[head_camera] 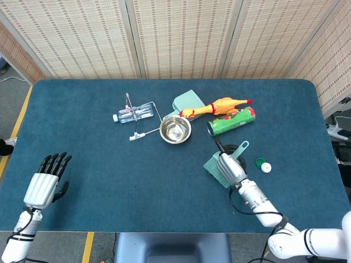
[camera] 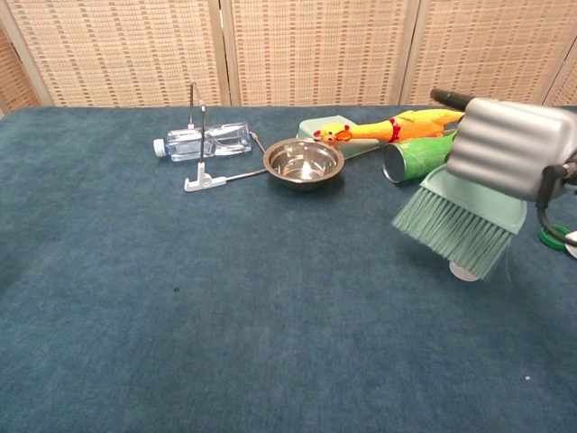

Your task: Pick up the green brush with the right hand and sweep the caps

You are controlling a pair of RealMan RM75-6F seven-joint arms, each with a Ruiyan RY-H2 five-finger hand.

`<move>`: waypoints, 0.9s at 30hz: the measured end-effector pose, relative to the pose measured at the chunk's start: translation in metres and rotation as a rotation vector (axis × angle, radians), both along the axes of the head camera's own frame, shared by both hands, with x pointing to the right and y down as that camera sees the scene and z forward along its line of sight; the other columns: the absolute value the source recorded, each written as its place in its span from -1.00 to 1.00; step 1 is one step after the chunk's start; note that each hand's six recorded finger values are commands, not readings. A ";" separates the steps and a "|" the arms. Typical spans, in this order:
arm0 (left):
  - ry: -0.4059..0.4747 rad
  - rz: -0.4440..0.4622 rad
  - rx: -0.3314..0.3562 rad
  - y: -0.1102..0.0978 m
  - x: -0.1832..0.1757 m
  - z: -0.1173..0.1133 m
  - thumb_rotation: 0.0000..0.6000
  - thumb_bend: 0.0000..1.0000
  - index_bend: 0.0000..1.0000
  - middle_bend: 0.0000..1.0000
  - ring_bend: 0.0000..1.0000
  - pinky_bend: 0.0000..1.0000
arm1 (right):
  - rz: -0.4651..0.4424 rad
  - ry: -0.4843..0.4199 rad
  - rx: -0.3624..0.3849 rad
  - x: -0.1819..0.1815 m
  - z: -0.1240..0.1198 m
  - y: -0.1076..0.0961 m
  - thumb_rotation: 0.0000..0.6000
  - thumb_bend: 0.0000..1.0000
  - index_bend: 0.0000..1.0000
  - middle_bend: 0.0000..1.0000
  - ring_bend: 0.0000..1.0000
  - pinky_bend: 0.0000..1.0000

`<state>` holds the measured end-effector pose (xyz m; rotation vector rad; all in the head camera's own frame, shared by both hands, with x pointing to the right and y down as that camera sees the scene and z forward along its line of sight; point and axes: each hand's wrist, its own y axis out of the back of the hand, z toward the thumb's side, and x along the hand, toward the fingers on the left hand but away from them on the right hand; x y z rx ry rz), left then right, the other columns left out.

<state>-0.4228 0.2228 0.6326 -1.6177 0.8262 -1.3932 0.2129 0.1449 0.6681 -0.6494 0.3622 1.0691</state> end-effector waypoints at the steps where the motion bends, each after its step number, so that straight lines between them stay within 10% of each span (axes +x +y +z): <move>1: 0.001 -0.001 -0.001 0.000 0.000 0.000 1.00 -0.09 -1.00 -1.00 -1.00 -0.83 | -0.014 0.008 0.000 -0.005 0.004 0.003 1.00 -0.23 0.78 0.56 -0.03 -0.91; 27: -0.011 0.012 -0.019 0.003 0.000 0.005 1.00 -0.09 -1.00 -1.00 -1.00 -0.83 | 0.029 0.243 0.051 0.067 0.027 -0.004 1.00 -0.23 0.79 0.56 -0.03 -0.91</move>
